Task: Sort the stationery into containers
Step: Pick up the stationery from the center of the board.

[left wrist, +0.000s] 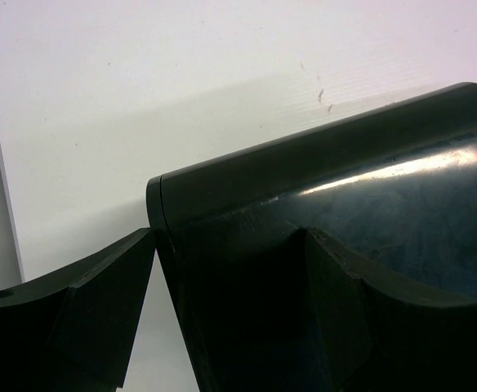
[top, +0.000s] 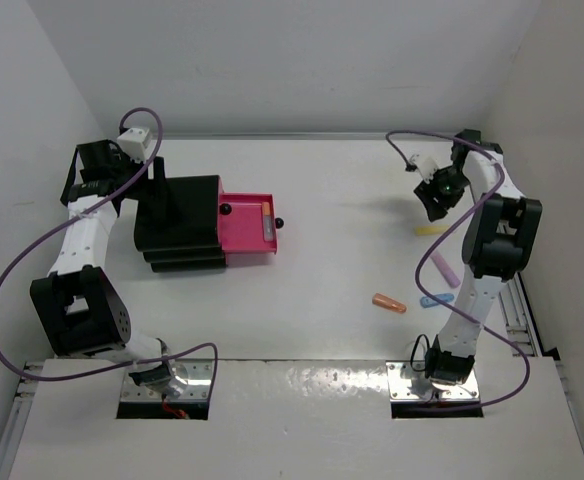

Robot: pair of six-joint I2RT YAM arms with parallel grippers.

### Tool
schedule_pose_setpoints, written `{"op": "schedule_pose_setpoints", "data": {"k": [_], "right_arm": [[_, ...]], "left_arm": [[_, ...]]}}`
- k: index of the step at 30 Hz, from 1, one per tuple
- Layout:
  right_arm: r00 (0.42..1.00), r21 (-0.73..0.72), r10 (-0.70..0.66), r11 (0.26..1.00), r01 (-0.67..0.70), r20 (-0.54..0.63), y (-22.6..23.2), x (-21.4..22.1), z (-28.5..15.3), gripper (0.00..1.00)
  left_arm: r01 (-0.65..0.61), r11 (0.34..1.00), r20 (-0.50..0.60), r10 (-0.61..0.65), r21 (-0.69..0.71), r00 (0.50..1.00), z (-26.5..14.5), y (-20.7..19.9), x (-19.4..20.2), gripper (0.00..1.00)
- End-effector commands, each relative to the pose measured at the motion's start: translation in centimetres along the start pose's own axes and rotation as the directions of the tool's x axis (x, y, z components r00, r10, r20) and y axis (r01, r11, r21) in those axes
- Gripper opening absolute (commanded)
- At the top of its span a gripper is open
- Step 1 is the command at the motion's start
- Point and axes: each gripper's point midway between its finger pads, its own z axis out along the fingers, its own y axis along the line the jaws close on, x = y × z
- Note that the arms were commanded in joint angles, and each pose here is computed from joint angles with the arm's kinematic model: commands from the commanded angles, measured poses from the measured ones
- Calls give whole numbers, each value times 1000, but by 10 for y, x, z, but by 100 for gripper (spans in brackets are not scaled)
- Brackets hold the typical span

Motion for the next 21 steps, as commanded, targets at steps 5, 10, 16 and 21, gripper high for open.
{"op": "schedule_pose_setpoints", "data": {"k": [5,10,16,21], "right_arm": [[836,-103,-548,830,548,31,-6,11,8,57],[791,-105,-612,786,609,5,-17,10,31,59],[726,-184,-688,713,677,7,1,16,52,59],[681,-207,-732,670,713,-20,9,24,68,50]], "left_arm": [[58,989,-279,-19,133,960,4,-36,82,80],[48,991,-277,-11,127,961,3,-35,81,79],[48,992,-284,-12,120,959,2,-34,82,80],[45,993,-288,-11,113,958,1,-33,83,79]]}}
